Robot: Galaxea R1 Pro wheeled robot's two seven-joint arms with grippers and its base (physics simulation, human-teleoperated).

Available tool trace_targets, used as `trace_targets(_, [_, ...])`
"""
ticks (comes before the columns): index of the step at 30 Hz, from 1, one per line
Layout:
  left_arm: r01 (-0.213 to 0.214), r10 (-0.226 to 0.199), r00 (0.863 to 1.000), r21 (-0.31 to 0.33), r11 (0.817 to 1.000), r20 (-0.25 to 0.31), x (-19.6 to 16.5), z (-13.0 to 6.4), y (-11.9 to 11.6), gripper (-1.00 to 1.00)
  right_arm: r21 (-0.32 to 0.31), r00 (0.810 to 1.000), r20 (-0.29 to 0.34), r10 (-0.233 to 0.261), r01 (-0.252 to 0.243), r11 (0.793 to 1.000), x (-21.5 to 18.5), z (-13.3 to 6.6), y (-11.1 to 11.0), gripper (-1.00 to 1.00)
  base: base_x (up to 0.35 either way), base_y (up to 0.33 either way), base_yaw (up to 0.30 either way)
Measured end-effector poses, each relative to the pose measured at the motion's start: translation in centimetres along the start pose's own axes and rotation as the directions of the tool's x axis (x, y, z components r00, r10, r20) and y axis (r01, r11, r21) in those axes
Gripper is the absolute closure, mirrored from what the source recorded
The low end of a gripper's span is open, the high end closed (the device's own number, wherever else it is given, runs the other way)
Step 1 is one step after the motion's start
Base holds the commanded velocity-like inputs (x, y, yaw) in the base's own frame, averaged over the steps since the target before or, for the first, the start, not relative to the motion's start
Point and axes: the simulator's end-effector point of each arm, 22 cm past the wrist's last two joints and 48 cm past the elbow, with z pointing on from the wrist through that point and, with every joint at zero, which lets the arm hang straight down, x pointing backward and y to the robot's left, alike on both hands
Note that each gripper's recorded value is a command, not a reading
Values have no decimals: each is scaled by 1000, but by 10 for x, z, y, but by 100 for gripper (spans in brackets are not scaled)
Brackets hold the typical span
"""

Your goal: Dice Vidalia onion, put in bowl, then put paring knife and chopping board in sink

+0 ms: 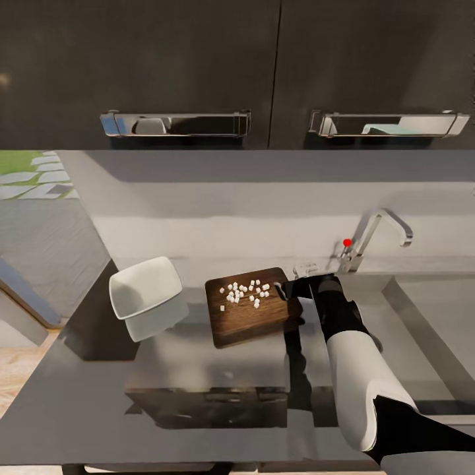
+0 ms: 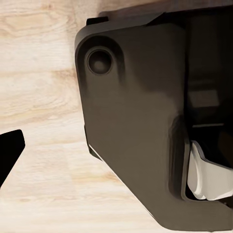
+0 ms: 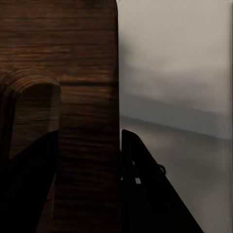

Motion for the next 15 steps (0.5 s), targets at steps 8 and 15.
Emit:
trace_targets(8, [0, 0, 1000, -1, 1000, 12, -5, -1, 0, -100, 4, 1000, 13, -2, 2, 1000, -7, -7, -1, 100, 0, 0, 0])
trace_targets(15, [1, -1, 1000, -2, 1000, 23, -9, -2, 1, -100, 6, 1000, 24, -3, 3, 1000, -12, -12, -1, 100, 0, 0, 0])
